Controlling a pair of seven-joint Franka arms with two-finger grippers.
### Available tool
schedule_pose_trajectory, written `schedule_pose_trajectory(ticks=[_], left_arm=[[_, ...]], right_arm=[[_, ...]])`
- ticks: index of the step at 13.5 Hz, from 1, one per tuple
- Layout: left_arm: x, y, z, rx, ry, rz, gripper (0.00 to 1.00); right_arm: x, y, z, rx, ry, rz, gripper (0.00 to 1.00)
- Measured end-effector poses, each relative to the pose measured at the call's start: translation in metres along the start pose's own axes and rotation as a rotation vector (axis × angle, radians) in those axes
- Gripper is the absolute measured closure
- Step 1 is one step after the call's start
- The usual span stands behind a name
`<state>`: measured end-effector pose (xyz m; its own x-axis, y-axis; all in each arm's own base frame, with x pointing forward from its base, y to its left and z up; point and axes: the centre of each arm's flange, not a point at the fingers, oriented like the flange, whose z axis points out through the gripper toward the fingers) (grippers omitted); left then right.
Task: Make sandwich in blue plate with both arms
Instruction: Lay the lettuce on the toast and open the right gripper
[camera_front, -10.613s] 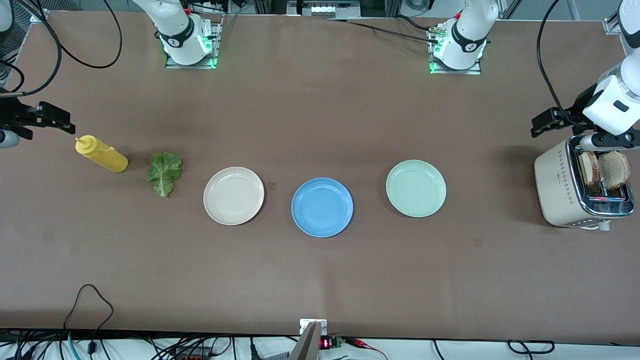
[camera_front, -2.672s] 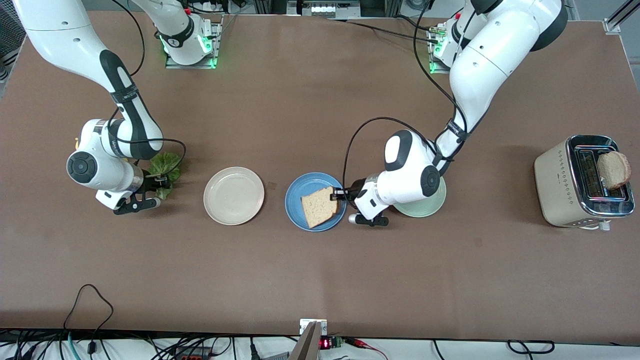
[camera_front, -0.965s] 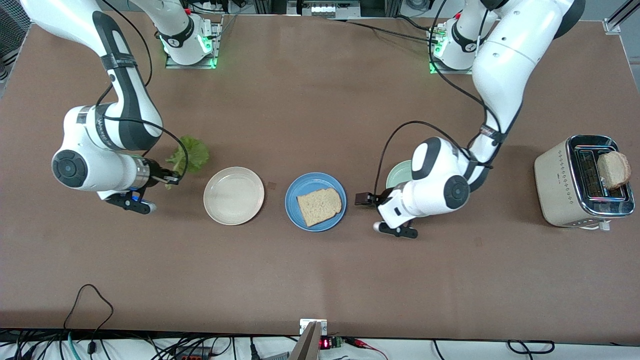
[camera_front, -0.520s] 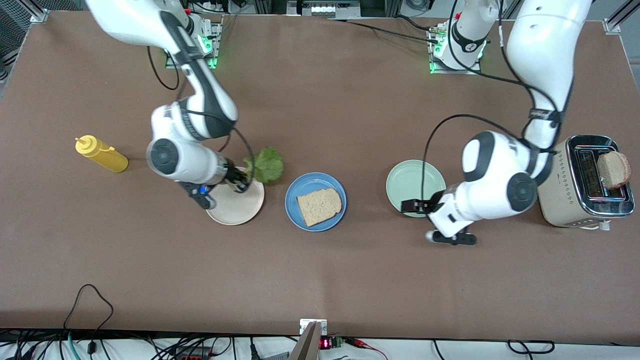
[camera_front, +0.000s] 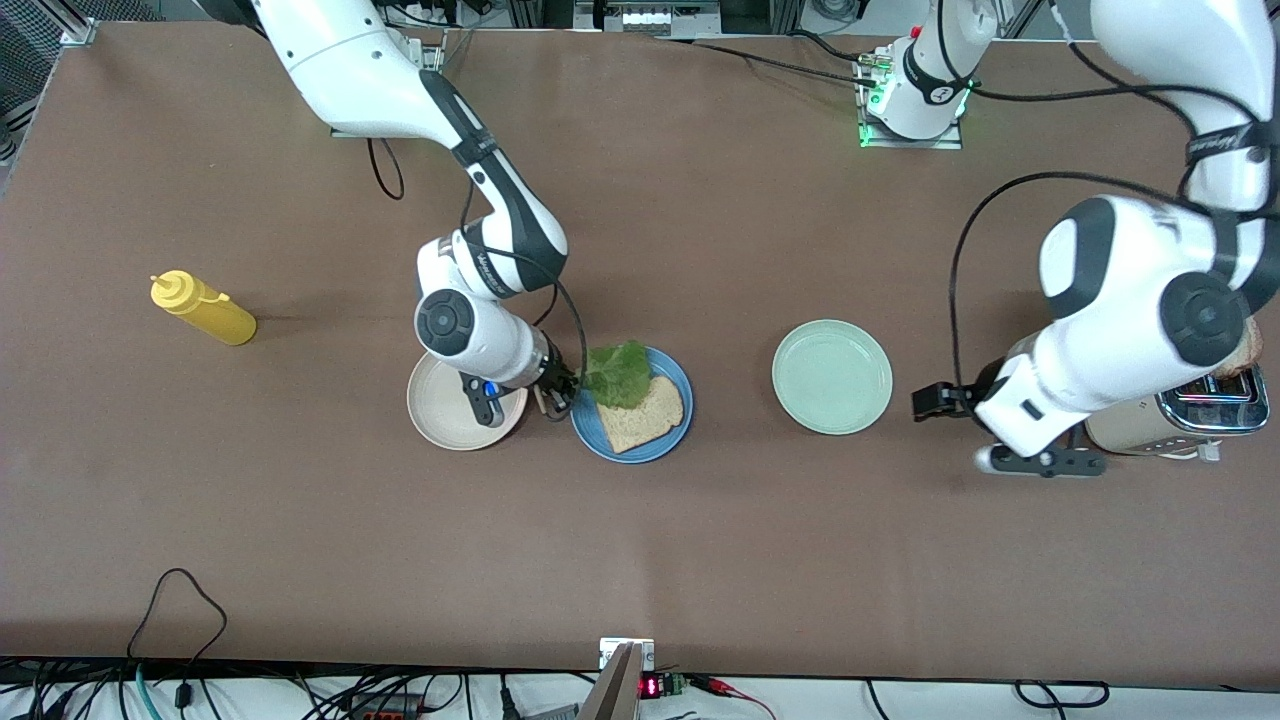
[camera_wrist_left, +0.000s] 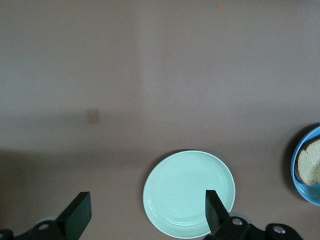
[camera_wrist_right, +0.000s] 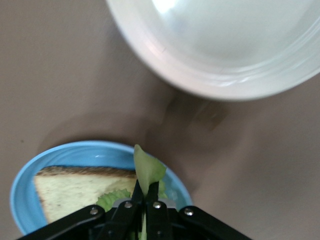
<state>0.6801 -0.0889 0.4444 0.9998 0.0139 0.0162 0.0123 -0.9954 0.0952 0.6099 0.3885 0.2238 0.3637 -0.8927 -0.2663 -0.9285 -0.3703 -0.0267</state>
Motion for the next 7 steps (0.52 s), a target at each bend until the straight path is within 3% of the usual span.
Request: schedule_pose_trajectory(ticks=[5,7], left_arm=[[-0.007,-0.061,-0.073,0.009,-0.027,-0.077,0.00],[-0.008,-0.085,-0.086,0.008,-0.029,-0.051,0.00]], right_arm=[[-0.019,-0.017,0.022,0.023,-0.005,0.053,0.93],[-0.019,-0.018,0.021,0.026,-0.004,0.053,0.75]])
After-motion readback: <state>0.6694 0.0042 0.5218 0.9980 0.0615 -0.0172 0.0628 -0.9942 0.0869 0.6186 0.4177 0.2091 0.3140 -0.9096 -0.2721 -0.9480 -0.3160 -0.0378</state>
